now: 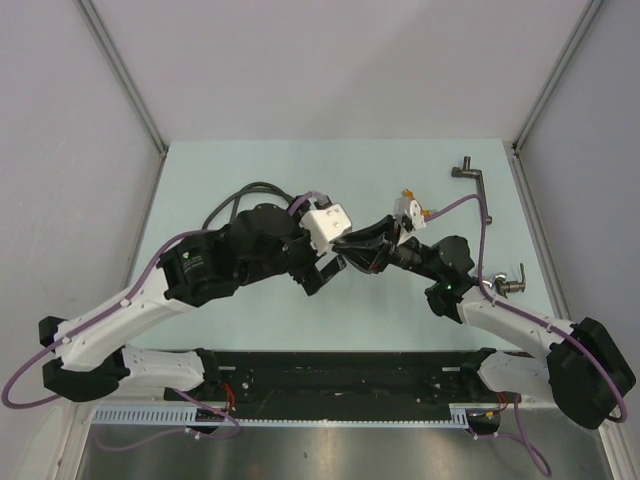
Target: Install the water faucets
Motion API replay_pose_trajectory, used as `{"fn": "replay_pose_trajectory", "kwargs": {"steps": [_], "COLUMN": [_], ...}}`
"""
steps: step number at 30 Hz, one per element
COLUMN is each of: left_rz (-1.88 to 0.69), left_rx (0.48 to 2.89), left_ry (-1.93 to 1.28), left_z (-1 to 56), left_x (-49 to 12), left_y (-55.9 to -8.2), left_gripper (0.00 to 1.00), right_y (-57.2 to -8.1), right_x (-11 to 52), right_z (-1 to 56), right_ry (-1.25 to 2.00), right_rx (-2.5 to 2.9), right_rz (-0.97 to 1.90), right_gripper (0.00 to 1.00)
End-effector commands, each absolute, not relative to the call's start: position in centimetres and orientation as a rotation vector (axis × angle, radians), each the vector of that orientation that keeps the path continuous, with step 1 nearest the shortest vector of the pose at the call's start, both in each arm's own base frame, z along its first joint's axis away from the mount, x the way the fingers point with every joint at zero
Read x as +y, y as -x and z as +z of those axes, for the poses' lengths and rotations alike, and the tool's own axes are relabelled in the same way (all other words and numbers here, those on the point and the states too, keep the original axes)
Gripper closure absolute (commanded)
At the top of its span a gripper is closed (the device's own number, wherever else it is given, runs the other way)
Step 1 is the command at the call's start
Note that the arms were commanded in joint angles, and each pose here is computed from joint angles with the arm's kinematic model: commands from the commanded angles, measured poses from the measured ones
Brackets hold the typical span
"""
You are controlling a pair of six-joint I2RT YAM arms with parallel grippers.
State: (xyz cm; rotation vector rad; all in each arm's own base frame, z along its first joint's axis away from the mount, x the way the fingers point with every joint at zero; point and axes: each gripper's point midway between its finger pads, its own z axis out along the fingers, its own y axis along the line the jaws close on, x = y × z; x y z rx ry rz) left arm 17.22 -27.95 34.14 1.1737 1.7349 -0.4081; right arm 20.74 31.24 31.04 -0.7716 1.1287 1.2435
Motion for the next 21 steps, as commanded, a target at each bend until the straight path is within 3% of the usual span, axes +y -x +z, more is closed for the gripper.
{"fn": "replay_pose_trajectory", "kwargs": {"steps": [1,11,21], "left_rz": [-0.449,-0.797,-0.818], "left_rx": [1.709,1.461,1.554], "left_ry": [-0.858,-0.434,-0.215], "left_z": [37.4,44.4,39.6], "left_x": [-26.1,-22.0,-21.5], "left_y": [-19.8,-16.9,-18.6], "left_gripper": [0.06,0.00,0.00], "right_y": [-19.1,-19.6,-19.5], "right_x": [30.2,30.1,29.9], "right_z": [35.4,35.3,35.5], "right_ry": [0.767,0.737,0.707], "right_rx": [0.945,0.954,0.936], "right_rz": [1.241,1.228,1.224], "right_gripper": [1.00,1.00,1.00]}}
